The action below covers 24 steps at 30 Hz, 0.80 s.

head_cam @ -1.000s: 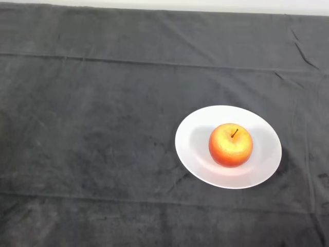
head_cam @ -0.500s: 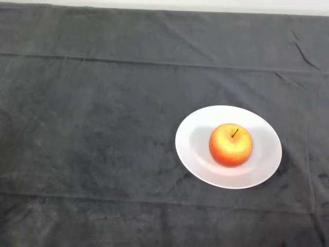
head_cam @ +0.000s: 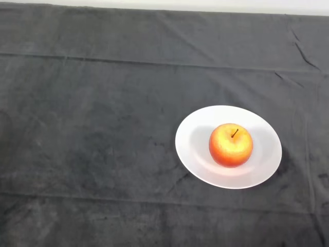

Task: Move the apple to the plate

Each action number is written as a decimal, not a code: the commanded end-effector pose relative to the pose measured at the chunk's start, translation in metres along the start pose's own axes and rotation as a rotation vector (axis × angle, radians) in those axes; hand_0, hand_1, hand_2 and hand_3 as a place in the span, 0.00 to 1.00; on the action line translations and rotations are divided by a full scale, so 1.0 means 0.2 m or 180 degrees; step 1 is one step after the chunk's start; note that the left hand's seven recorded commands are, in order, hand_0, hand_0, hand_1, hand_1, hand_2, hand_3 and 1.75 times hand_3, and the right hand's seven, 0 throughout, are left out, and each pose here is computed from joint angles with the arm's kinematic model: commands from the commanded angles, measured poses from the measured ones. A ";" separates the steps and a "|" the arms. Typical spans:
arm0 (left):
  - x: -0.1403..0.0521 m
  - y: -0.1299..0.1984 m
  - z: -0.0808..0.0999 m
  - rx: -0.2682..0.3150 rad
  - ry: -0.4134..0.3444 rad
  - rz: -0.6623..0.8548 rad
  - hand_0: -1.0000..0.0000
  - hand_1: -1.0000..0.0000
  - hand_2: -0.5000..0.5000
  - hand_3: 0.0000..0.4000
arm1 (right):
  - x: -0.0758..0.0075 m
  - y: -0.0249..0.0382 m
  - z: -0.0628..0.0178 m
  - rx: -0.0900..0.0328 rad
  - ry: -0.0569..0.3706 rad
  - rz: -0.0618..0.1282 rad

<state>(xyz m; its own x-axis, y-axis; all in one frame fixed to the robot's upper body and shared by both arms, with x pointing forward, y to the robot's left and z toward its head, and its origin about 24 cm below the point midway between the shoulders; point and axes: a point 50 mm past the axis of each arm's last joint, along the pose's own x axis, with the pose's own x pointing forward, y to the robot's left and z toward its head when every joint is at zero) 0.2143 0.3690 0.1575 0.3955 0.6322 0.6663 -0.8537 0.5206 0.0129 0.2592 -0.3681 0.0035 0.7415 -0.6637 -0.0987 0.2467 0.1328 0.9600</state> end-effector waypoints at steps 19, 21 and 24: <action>0.07 -0.03 0.09 -0.0194 -0.0209 0.0107 1.00 1.00 0.50 0.00 | 0.002 0.005 0.028 0.0025 -0.0082 0.0025; 0.07 -0.03 0.08 -0.0194 -0.0208 0.0107 1.00 1.00 0.50 0.00 | 0.002 0.005 0.028 0.0025 -0.0082 0.0025; 0.06 -0.03 0.08 -0.0194 -0.0207 0.0106 1.00 1.00 0.50 0.00 | 0.001 0.005 0.028 0.0024 -0.0082 0.0024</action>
<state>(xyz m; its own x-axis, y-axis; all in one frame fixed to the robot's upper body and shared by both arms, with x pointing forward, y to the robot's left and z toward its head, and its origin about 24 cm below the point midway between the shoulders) 0.2163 0.3695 0.1585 0.3928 0.6381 0.6622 -0.8514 0.5245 -0.0003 0.2592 -0.3680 0.0035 0.7416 -0.6635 -0.0988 0.2468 0.1330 0.9599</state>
